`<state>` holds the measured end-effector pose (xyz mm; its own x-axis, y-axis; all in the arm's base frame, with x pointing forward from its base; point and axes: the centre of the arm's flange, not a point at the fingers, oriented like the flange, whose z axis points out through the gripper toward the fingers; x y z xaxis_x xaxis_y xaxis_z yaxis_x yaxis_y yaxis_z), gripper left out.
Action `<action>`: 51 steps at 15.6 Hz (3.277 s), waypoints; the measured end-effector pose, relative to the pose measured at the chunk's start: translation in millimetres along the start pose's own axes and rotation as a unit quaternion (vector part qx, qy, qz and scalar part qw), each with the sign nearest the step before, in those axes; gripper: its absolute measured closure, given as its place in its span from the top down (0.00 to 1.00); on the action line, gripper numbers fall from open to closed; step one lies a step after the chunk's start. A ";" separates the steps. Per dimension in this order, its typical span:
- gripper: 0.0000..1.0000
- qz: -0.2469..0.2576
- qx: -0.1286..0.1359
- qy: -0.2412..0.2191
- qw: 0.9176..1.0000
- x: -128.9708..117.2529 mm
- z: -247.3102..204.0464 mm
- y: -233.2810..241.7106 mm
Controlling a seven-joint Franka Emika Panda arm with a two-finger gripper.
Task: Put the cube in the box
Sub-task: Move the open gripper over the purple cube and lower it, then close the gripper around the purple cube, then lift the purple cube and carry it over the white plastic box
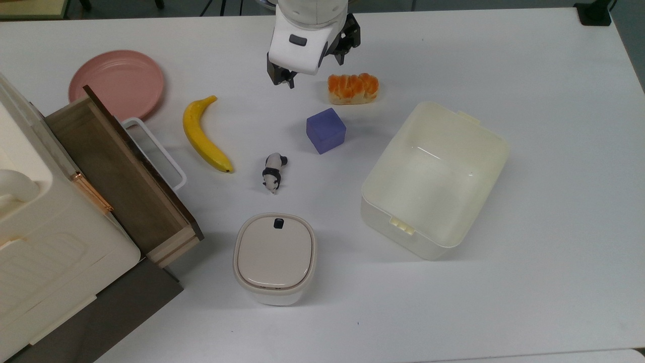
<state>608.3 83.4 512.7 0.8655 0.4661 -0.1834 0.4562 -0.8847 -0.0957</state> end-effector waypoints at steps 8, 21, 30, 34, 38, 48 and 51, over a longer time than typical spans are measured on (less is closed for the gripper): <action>1.00 -0.006 0.008 -0.014 1.000 5.4 50.8 -1.3; 0.99 -0.044 -0.024 -0.049 0.998 14.4 157.2 -32.7; 1.00 -0.007 -0.050 -0.024 0.998 26.0 172.9 -10.9; 0.79 0.004 -0.071 -0.029 0.997 38.0 193.6 -17.3; 0.58 0.000 -0.072 -0.029 0.997 36.5 181.9 -21.0; 0.58 0.030 -0.033 0.086 0.995 23.0 -16.9 -48.3; 0.58 0.059 -0.035 0.133 0.989 48.2 -26.5 -87.9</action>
<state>615.4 183.6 538.2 0.9330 0.3519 0.0753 0.3541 -0.9350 -0.0184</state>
